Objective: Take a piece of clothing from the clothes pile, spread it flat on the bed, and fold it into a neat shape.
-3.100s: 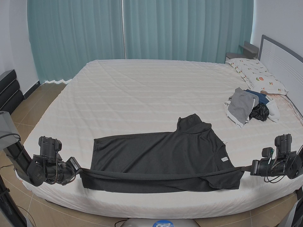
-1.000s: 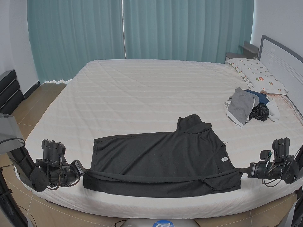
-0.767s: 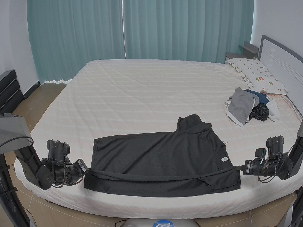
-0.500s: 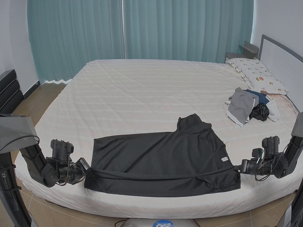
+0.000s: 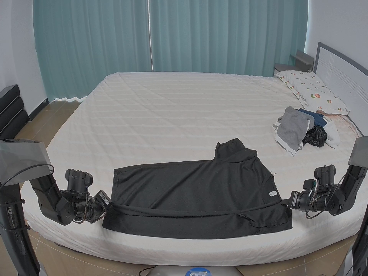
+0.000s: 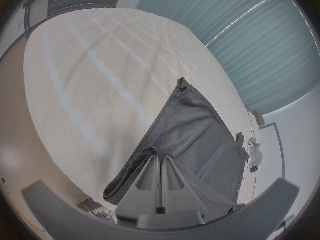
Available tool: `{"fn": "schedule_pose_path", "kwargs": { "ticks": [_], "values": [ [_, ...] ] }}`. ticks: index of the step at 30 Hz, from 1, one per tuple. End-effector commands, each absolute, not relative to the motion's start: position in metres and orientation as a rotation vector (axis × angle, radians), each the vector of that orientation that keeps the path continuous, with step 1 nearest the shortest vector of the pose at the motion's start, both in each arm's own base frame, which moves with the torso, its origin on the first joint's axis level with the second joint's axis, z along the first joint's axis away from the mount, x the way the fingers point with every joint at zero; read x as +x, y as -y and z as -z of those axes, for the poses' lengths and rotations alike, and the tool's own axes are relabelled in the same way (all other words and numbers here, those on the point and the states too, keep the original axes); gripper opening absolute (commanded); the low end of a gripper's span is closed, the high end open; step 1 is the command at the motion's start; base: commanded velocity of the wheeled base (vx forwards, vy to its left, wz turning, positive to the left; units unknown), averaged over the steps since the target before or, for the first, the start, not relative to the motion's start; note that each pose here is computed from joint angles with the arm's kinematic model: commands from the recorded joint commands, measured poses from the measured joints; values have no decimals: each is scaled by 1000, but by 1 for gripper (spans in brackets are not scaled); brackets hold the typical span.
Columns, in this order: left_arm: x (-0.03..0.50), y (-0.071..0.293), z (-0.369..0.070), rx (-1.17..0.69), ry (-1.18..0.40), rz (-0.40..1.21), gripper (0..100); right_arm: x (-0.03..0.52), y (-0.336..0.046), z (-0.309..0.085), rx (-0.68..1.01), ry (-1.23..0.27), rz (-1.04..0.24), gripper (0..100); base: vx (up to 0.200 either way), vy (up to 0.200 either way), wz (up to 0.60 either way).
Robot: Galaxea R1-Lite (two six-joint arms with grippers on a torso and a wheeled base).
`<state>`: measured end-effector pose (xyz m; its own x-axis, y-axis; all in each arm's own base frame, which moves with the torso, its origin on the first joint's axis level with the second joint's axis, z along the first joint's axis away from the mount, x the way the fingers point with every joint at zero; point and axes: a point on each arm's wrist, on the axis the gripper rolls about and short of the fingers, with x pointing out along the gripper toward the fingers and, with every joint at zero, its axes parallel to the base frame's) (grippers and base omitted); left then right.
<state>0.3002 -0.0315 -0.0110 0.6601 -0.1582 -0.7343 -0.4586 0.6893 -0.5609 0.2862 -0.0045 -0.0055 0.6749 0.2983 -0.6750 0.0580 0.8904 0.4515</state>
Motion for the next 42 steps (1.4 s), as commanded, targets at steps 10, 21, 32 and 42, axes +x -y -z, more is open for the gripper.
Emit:
{"fn": "schedule_pose_path", "kwargs": {
  "ticks": [10,21,32,42],
  "values": [
    [315,32,10,-877,-816,-206,0,296,-4,11,494,-792,-112,0,0,0,0],
    [322,33,19,-855,-801,-256,0,300,-10,21,490,-802,-99,0,0,0,0],
    [321,34,20,-851,-807,-255,100,301,-9,17,496,-777,-68,100,0,0,0],
    [298,27,-16,-867,-743,-233,100,251,-24,-41,596,-657,-15,100,0,0,0]
  ]
}}
